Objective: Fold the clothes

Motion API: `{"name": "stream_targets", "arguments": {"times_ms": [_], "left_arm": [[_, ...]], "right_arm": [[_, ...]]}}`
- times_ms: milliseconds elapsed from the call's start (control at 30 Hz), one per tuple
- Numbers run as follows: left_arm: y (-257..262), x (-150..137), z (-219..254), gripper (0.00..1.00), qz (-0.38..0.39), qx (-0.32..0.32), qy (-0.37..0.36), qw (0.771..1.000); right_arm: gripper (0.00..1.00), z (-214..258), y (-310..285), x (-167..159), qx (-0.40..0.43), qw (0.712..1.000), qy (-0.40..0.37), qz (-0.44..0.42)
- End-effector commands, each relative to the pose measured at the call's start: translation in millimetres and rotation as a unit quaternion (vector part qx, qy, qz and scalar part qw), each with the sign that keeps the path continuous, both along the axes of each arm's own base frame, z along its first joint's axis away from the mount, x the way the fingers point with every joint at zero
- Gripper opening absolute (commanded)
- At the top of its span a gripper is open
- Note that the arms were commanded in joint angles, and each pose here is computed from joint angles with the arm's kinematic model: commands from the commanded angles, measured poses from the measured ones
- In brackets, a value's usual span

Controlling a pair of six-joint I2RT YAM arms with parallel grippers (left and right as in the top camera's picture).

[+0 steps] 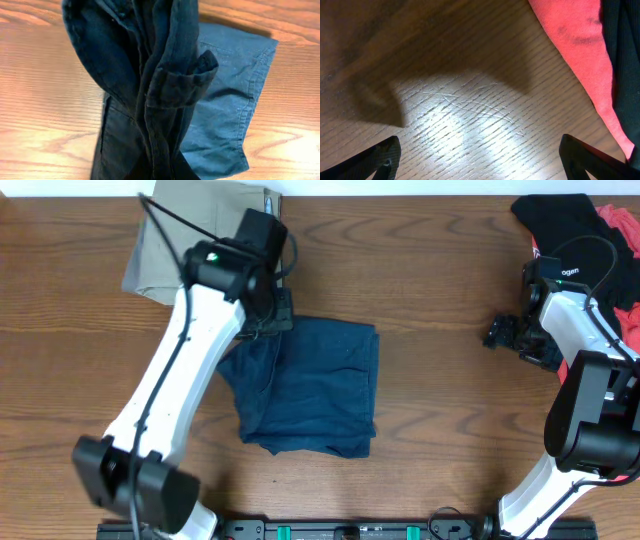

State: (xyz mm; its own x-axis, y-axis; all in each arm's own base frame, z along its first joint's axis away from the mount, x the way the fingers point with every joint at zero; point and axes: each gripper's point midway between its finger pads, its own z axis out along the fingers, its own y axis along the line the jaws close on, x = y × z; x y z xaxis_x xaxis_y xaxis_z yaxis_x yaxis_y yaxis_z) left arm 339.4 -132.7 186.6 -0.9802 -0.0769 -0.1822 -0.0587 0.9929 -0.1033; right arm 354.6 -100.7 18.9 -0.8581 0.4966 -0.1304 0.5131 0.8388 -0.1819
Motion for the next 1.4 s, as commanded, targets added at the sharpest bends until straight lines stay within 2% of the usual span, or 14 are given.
{"name": "stream_targets", "arguments": {"times_ms": [0,467,633,800,1367], "left_arm": [[-16,-4,-15,0.06,0.002,-0.02,0.031,0.999],[-57,-13,-11,0.06,-0.04,-0.039,0.014,0.998],[-62,-11,-10,0.06,-0.026,-0.015,-0.009,1.0],[-74,-13,-9,0.06,-0.021,-0.025,-0.014,0.999],[-129,-39,-41,0.06,-0.046,-0.04,-0.011,0.998]], "right_arm": [[0.99,14,-6,6,-0.012,1.0,-0.018,0.002],[0.99,14,-6,6,-0.012,1.0,-0.018,0.002],[0.99,14,-6,6,-0.012,1.0,-0.018,0.002],[0.99,14,-6,6,-0.012,1.0,-0.018,0.002],[0.99,14,-6,6,-0.012,1.0,-0.018,0.002]]}}
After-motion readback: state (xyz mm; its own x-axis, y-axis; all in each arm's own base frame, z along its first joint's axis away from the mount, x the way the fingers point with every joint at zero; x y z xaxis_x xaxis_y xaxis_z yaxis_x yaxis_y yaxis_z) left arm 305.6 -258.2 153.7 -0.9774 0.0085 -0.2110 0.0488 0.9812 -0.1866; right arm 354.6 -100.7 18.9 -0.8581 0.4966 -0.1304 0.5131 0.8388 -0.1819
